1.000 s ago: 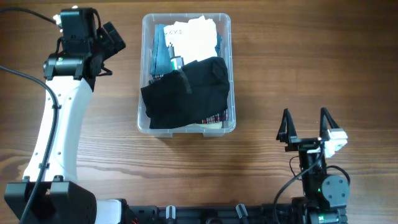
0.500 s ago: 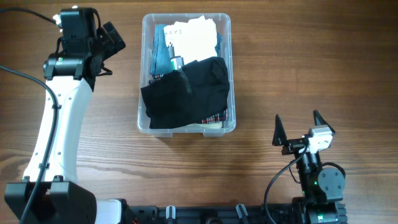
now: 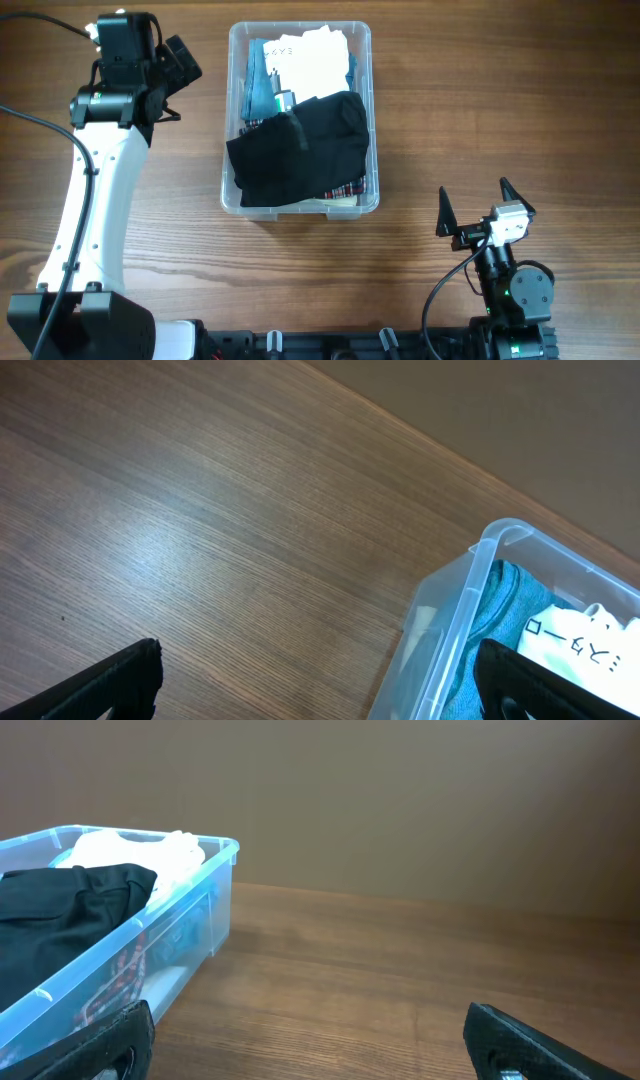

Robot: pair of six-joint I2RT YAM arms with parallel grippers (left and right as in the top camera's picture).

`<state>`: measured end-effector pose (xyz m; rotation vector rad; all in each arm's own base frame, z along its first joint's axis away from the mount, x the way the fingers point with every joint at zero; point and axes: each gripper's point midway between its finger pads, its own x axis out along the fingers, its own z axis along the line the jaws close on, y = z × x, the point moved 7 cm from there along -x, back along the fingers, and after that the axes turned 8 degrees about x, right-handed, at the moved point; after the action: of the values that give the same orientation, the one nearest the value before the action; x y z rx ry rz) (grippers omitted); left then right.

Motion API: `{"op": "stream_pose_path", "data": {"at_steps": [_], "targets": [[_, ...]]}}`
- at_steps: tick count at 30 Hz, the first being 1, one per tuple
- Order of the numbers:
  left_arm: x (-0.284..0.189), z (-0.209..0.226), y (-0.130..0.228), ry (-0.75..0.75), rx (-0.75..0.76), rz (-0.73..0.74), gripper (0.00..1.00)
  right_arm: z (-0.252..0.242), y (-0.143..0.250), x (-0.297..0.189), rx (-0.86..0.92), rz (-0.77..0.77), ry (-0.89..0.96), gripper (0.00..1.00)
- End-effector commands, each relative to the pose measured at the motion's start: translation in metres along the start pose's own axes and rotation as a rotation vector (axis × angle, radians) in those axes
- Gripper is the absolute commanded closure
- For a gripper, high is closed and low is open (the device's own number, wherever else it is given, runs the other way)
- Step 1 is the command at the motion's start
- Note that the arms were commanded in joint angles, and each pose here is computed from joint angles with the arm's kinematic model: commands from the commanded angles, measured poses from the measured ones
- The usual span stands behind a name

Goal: Pack container

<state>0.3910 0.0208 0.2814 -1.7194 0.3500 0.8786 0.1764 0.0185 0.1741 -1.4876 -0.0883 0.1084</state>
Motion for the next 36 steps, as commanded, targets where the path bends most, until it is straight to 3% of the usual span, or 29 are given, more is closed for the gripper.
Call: {"op": "stream_pose_path", "data": {"at_steps": [1, 17, 27, 36], "targets": [[-0.001, 0.002, -0.003, -0.011, -0.006, -0.013, 0.00, 0.001, 0.000, 0.000, -0.018, -0.001, -0.017, 0.00], [-0.001, 0.002, -0.003, -0.011, -0.006, -0.011, 0.00, 0.001, 0.000, 0.000, -0.018, -0.001, -0.017, 0.00], [-0.052, 0.006, -0.011, 0.036, -0.023, -0.120, 0.00, 0.001, 0.000, 0.000, -0.018, -0.001, -0.017, 0.00], [-0.103, 0.035, 0.037, 0.057, -0.036, -0.177, 0.00, 0.001, 0.000, 0.000, -0.018, 0.001, -0.016, 0.00]]}}
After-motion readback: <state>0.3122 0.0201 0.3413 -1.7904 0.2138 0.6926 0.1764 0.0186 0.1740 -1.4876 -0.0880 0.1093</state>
